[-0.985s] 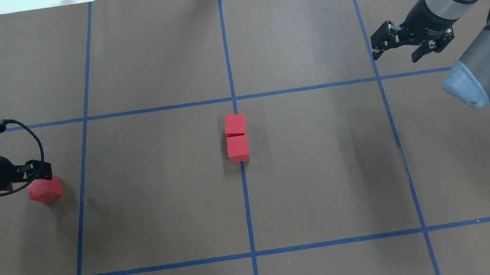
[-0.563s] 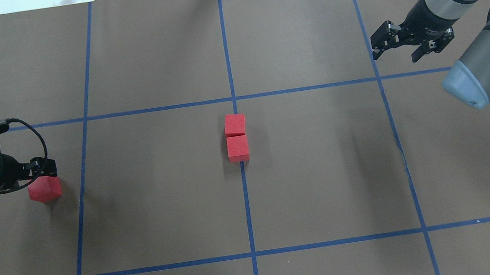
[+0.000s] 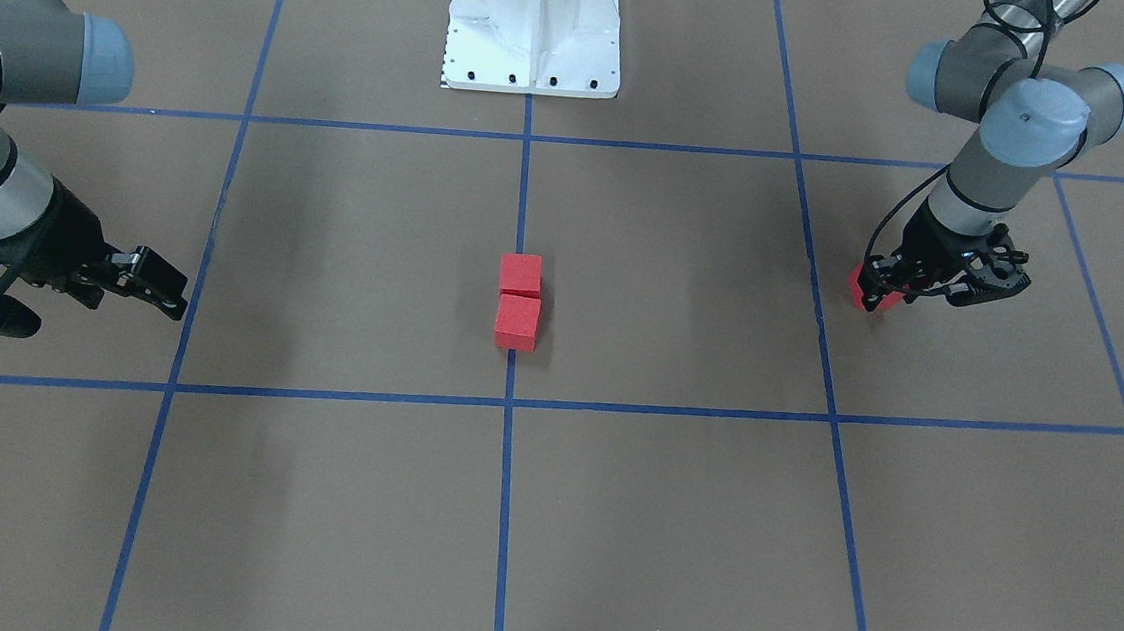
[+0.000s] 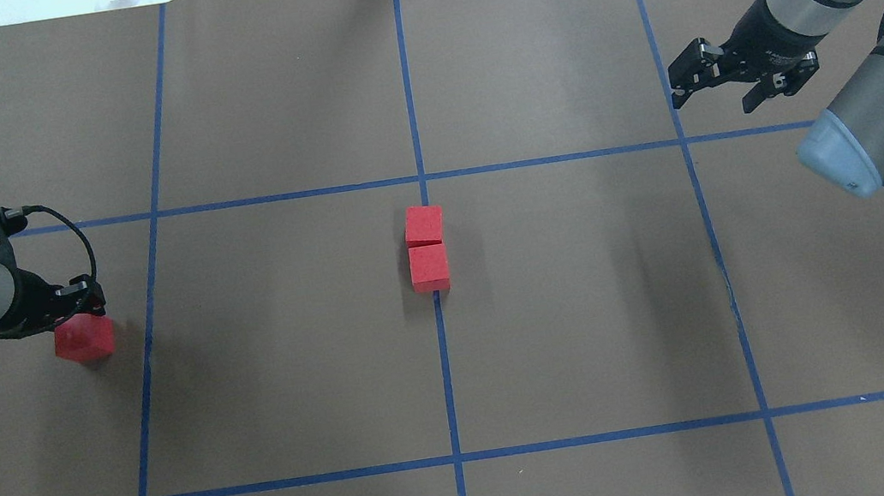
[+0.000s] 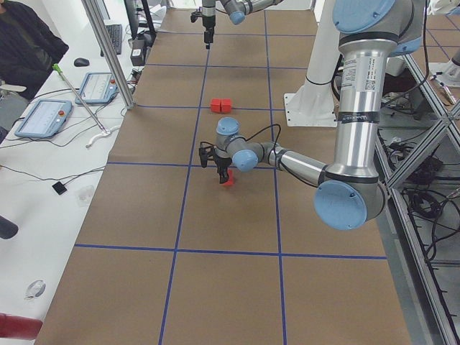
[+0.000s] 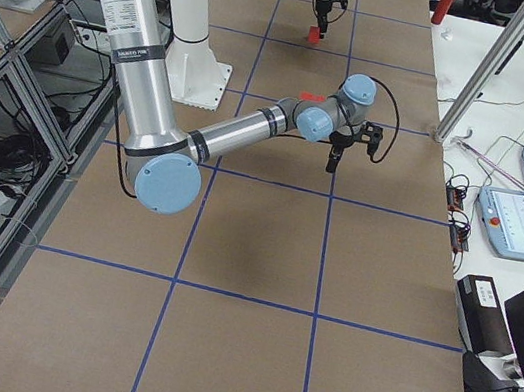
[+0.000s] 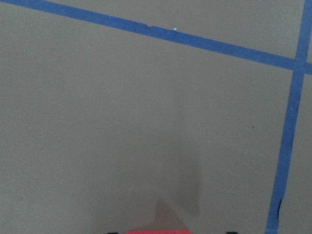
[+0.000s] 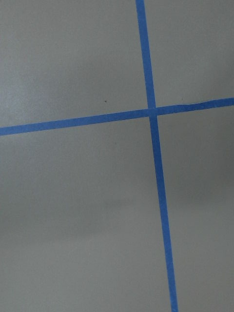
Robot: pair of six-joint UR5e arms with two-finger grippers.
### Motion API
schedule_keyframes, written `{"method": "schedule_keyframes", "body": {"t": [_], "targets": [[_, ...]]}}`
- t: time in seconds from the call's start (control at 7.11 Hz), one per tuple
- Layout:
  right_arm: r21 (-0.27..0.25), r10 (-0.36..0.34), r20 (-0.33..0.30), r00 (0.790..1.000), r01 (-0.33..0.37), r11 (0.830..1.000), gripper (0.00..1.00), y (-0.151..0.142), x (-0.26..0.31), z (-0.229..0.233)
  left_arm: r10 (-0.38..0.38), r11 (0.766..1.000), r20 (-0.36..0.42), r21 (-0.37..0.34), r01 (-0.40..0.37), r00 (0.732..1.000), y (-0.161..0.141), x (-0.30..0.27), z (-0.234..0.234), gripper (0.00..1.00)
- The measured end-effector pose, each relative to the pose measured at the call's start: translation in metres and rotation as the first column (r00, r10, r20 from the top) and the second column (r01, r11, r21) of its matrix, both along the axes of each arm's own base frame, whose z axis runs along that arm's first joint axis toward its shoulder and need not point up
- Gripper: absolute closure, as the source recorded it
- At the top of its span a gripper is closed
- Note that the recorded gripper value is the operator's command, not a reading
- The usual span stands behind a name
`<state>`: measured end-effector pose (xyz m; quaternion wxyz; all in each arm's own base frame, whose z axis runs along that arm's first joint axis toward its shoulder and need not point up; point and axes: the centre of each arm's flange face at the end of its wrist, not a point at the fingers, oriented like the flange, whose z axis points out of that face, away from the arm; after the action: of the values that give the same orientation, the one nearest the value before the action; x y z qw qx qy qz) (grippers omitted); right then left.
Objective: Form red blocks into L shape at center
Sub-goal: 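Move the left gripper to the last red cube and grasp it, then carry the red cube with the left gripper toward the two-cube column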
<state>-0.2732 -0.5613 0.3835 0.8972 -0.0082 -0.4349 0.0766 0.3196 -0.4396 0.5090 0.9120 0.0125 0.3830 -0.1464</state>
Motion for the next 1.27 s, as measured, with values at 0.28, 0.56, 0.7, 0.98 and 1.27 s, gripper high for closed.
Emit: {"method": "schedule_keyframes", "body": {"t": [0.28,0.56,0.7,0.98,1.27], "targets": [[0.001,0.001,0.001,1.0,-0.001,1.0,0.01,0.0,0.0,-0.001,0.042,0.998,-0.043,-0.046,-0.044,0.998,0.004,0.002,-0.006,1.0],[0.002,0.002,0.002,1.0,-0.002,1.0,0.01,-0.001,-0.001,-0.003,0.057,0.996,-0.112,-0.057,-0.064,0.992,-0.011,0.0,-0.038,1.0],[0.002,0.002,0.003,1.0,-0.002,1.0,0.01,-0.001,-0.001,-0.004,0.041,0.997,-0.116,-0.063,-0.049,0.992,-0.033,0.006,-0.07,1.0],[0.003,0.003,0.004,1.0,-0.003,1.0,0.01,-0.001,-0.001,-0.005,-0.026,0.993,-0.088,-0.117,0.015,0.996,-0.077,0.027,-0.156,1.0],[0.004,0.003,0.004,1.0,-0.003,1.0,0.01,-0.001,-0.001,-0.005,-0.119,0.981,-0.083,-0.162,0.104,0.989,-0.091,0.053,-0.209,1.0]]}}
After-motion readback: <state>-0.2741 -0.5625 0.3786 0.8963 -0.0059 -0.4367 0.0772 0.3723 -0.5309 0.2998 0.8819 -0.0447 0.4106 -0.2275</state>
